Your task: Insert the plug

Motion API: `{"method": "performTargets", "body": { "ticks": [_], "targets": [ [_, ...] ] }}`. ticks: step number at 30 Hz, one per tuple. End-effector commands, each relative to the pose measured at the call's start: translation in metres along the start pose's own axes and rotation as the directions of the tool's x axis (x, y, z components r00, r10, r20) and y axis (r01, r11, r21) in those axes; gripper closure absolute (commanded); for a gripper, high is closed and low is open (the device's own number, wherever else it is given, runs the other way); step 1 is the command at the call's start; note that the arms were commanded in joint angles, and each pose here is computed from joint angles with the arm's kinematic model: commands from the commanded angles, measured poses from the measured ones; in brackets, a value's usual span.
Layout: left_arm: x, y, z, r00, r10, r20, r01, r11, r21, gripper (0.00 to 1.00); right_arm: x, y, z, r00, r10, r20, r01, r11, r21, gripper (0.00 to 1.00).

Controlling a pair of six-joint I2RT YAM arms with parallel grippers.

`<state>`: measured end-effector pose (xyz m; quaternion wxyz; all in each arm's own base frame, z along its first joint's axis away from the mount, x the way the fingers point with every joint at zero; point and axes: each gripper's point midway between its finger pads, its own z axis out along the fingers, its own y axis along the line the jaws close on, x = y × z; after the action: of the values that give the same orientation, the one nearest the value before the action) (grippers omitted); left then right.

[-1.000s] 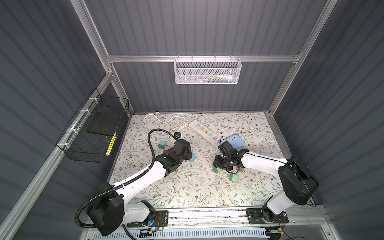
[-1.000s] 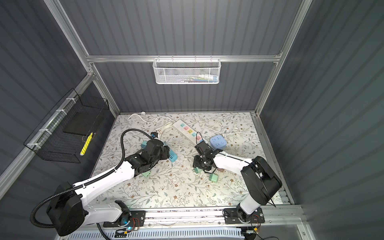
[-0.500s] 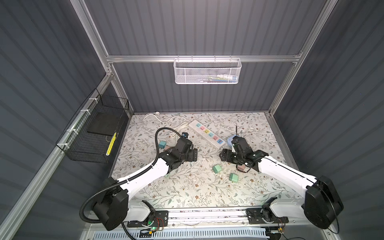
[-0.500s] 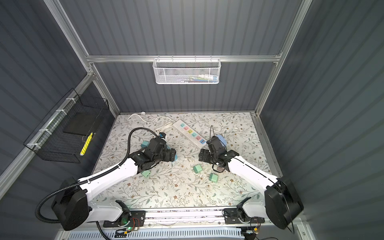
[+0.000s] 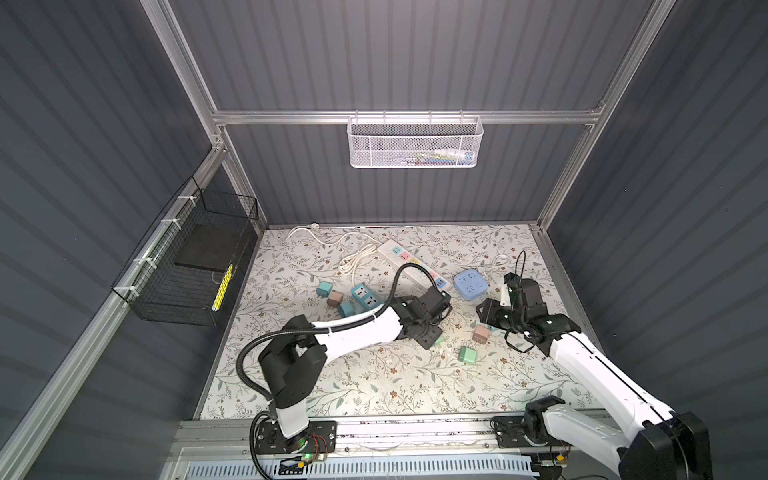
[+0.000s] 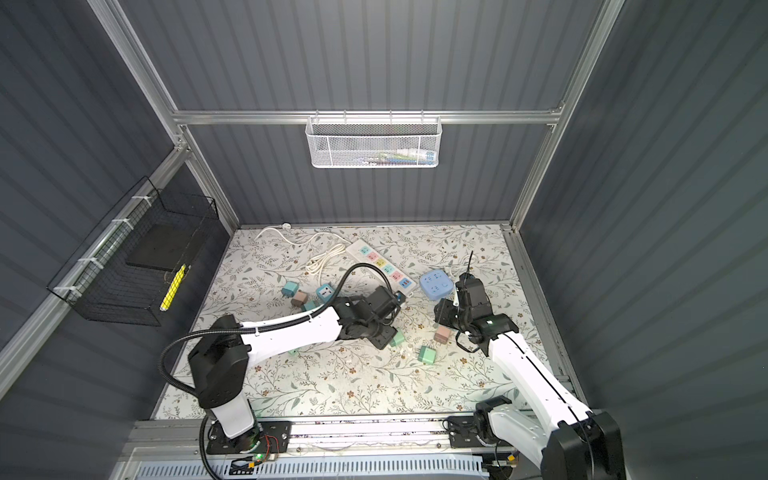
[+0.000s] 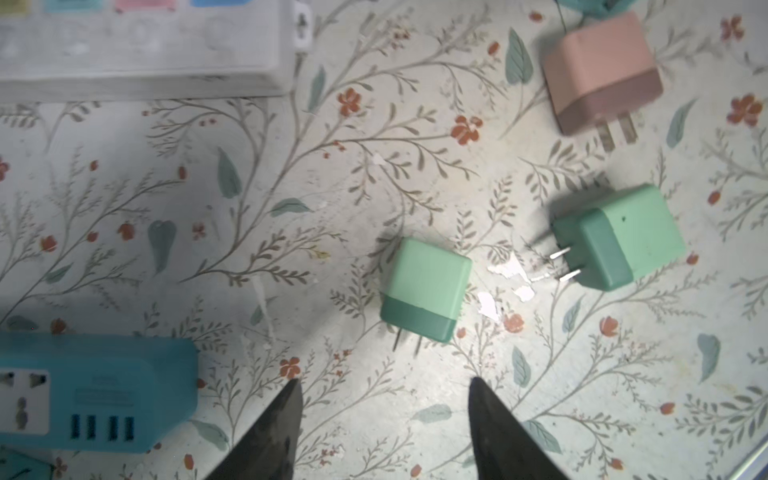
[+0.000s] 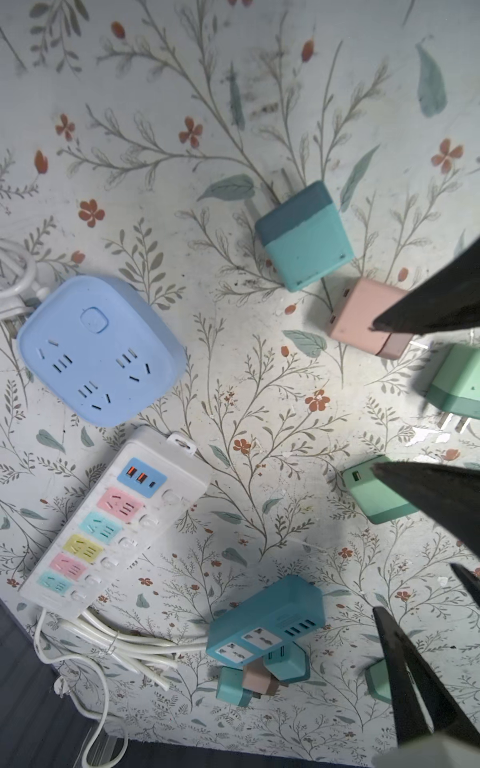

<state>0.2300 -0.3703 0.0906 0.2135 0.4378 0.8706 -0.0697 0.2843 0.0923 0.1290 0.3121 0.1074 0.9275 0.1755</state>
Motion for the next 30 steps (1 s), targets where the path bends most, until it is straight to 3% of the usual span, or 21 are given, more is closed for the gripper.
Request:
{"method": "performTargets", "body": {
  "ticks": [1, 17, 30],
  "targets": [
    [0.001, -0.013, 0.005, 0.987, 0.143, -0.074, -0.145, 0.989, -0.016, 0.36, 0.007, -0.006, 0.001, 1.0, 0.03, -0.006, -0.03, 1.0, -0.007, 0.48],
    [0.001, -0.004, 0.048, 0.974, 0.175, -0.147, -0.182, 0.983, -0.037, 0.33, 0.011, -0.005, -0.002, 0.999, 0.037, -0.01, -0.037, 0.999, -0.027, 0.36],
    [0.015, -0.01, 0.072, 0.981, 0.138, -0.139, -0.131, 0.989, 0.062, 0.44, 0.011, -0.003, 0.002, 0.999, 0.037, -0.004, -0.037, 0.998, -0.043, 0.34]
  ]
}}
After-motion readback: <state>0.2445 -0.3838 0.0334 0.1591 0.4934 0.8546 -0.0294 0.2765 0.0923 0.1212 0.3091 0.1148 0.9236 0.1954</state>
